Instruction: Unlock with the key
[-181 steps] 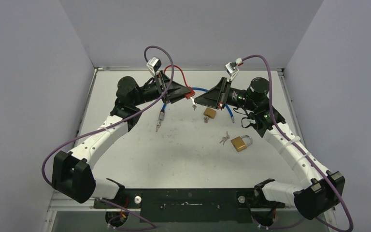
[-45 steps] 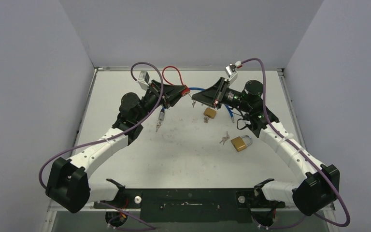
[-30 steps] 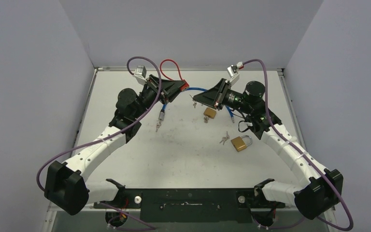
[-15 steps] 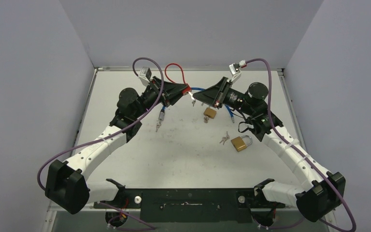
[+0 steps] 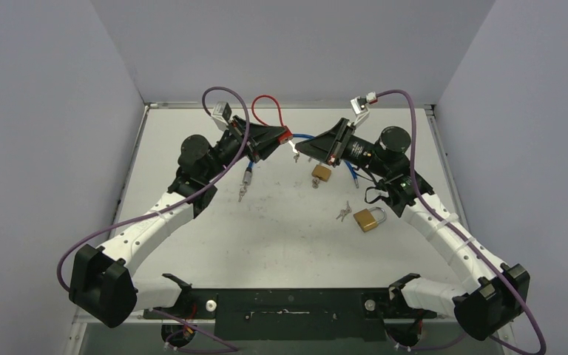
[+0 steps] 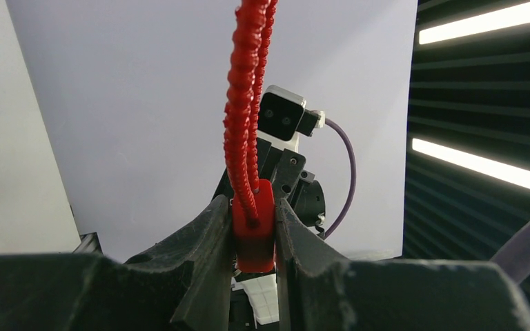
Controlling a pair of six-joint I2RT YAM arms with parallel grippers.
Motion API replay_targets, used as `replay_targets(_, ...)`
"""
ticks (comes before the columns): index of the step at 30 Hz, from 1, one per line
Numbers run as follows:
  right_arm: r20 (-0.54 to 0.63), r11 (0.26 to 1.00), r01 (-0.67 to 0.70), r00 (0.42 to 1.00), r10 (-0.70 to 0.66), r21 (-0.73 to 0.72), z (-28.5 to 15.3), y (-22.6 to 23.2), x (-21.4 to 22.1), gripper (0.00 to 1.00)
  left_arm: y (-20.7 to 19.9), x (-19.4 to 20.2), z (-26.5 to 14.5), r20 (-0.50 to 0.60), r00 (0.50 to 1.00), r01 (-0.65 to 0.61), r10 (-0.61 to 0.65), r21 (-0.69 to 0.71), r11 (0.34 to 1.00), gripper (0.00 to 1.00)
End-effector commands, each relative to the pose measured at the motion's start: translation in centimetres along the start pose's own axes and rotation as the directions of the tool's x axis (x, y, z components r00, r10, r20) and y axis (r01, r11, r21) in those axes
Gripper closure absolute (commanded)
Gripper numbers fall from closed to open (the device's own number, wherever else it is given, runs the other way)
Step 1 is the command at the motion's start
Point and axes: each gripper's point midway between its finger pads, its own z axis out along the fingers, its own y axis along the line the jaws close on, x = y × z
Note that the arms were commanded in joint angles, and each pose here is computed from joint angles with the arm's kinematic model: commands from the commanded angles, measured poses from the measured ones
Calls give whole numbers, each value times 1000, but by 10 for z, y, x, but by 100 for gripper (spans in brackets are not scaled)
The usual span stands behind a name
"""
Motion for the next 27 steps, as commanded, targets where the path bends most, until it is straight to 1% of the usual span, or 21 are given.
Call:
replay_targets(1, 37, 997, 49, 998, -47, -64, 5, 25, -13, 100, -30, 6, -2, -22, 999, -39, 41, 104, 994, 100)
replay_targets(10, 41, 996, 38, 999, -34, -87, 9, 29, -14, 100, -28, 8, -2, -34, 999, -34, 37, 104, 994, 100)
replay_targets(17, 54, 990, 60, 997, -53, -125, 3, 38, -13, 100, -25, 7, -3, -27, 999, -35, 38, 100, 994, 100)
replay_targets(27, 46, 996, 22, 999, -19, -82, 10, 24, -14, 100, -26, 9, -2, -42, 999, -30, 35, 110, 994, 100)
